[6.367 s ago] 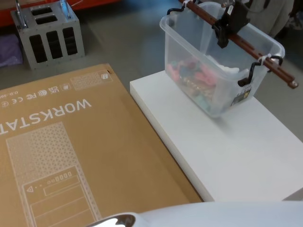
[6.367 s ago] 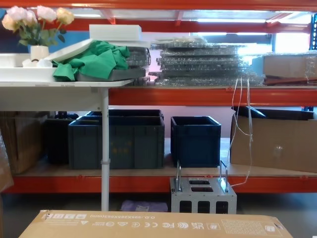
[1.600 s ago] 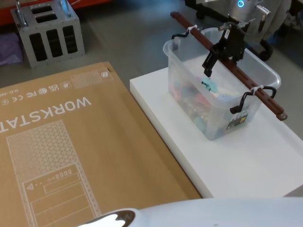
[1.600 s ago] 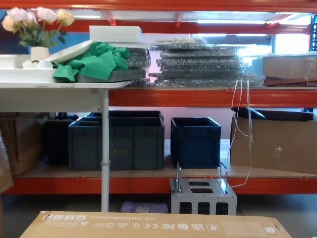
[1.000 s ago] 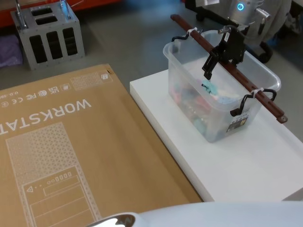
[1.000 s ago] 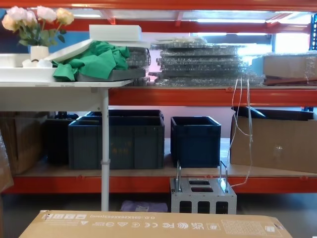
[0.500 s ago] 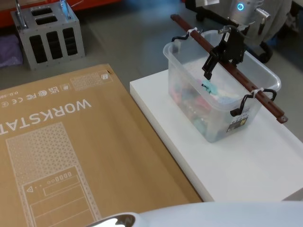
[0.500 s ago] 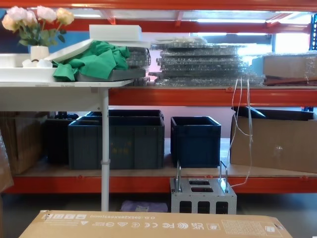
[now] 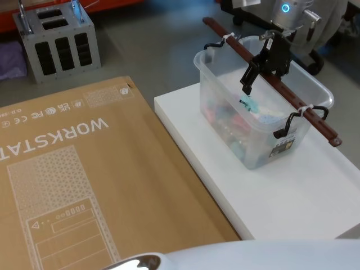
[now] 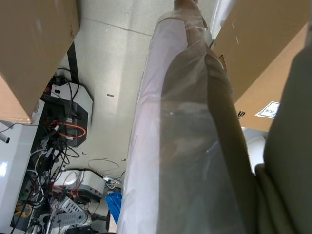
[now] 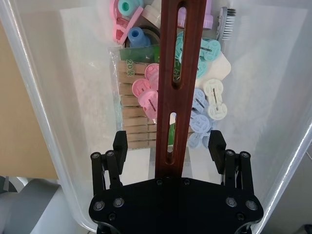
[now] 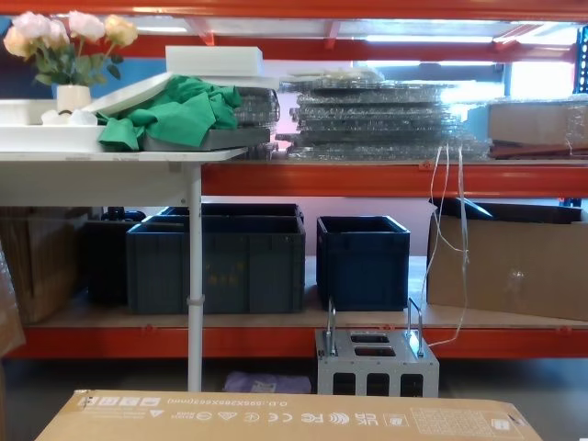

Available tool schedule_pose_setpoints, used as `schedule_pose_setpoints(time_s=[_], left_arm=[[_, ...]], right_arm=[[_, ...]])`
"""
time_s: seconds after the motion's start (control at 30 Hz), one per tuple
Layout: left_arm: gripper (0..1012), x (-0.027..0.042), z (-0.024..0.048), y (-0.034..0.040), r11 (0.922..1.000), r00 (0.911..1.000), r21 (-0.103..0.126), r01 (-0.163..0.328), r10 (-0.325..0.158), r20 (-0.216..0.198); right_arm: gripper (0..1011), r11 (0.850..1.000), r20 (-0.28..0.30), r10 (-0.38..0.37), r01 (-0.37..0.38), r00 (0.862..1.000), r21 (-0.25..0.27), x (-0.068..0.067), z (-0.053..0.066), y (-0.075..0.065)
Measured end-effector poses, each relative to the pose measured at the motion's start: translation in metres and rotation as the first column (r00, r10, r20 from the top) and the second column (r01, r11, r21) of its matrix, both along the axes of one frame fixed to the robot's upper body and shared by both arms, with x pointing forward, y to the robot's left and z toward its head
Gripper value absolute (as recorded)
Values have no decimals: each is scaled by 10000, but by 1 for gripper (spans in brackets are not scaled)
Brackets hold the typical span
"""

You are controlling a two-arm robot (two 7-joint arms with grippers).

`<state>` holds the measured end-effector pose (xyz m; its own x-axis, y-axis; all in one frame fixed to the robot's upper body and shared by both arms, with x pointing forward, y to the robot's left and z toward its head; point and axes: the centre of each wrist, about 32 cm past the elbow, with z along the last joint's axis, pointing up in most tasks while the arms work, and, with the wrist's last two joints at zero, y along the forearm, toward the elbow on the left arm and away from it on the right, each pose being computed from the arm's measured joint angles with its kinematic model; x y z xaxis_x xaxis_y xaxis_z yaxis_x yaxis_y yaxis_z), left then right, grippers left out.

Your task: Use one hand to grasp the basket and place it at the designated location.

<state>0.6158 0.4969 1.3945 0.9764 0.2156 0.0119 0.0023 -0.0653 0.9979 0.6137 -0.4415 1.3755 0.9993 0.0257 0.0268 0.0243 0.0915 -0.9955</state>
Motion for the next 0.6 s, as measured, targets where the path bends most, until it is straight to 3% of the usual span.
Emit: schedule_pose_setpoints(time_s=[0.6], left_arm=[[0, 0, 0, 0, 10000, 10000, 1, 0, 0, -1]], right_arm=[[1001, 10000, 0, -1, 1, 10000, 0, 0, 0, 0]])
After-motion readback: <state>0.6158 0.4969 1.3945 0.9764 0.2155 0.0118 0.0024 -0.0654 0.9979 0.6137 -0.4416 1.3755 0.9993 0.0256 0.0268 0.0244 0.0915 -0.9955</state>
